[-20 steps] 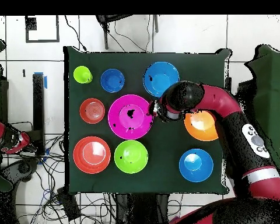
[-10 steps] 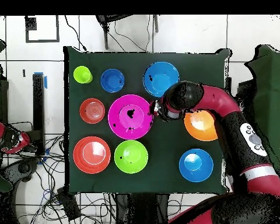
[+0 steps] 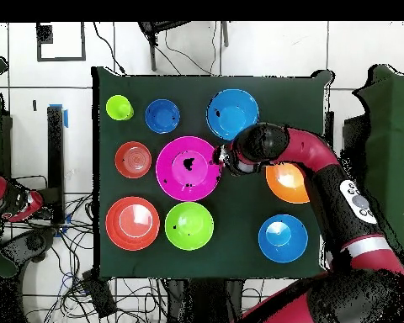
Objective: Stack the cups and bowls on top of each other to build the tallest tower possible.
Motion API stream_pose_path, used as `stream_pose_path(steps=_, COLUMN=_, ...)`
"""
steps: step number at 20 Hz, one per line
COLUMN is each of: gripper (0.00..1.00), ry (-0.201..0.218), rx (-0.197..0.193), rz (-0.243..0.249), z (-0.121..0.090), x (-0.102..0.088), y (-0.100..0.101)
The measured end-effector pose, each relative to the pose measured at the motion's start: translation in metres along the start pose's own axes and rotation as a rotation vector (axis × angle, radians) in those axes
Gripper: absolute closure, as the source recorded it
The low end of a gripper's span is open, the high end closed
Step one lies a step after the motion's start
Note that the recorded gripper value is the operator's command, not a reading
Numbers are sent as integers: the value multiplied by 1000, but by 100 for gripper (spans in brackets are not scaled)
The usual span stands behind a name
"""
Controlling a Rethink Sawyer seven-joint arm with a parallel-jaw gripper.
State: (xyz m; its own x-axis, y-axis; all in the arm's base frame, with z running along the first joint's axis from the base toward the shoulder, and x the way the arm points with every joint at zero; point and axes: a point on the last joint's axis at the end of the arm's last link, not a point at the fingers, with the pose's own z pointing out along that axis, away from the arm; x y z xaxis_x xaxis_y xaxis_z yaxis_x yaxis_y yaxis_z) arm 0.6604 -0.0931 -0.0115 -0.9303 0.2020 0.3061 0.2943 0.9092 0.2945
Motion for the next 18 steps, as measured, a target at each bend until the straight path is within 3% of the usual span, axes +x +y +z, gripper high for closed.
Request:
stream_pose_path(steps=5, gripper=0, ry=-46, rx=-16, rz=12, z=2, x=-5, y=-7)
stream_pose_path(steps=18, gripper=0, ry=-62, rx=-20, rz=13, z=4, x=-6, y=-7)
